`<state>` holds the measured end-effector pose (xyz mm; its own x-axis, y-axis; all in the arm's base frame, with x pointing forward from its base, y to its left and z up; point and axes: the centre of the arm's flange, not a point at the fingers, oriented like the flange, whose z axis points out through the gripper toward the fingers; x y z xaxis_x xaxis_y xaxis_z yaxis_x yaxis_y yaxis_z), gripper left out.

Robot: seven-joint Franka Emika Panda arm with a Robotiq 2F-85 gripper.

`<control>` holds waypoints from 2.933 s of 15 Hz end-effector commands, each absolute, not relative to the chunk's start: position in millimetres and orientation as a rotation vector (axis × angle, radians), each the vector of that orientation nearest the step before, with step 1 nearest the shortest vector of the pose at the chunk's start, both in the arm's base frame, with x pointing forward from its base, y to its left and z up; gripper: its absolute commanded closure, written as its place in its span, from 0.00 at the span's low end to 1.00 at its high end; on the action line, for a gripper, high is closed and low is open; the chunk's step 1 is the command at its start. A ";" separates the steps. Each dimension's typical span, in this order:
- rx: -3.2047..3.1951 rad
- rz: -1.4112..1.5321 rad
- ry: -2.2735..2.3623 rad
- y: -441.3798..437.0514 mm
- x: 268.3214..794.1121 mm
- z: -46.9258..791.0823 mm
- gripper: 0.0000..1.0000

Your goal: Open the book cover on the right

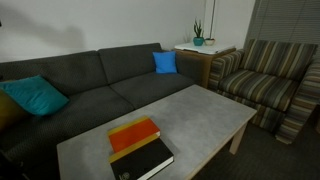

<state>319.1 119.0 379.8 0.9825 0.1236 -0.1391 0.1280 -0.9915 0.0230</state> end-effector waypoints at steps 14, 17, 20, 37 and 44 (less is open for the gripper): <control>3.038 -0.597 0.180 84.2 373.3 263.1 0.00; 3.035 -0.575 0.194 83.5 375.3 258.0 0.00; 3.020 -0.515 0.188 76.3 387.3 241.6 0.00; 2.967 -0.501 -0.094 14.4 417.1 157.0 0.00; 2.967 -0.500 -0.094 14.5 417.6 157.3 0.00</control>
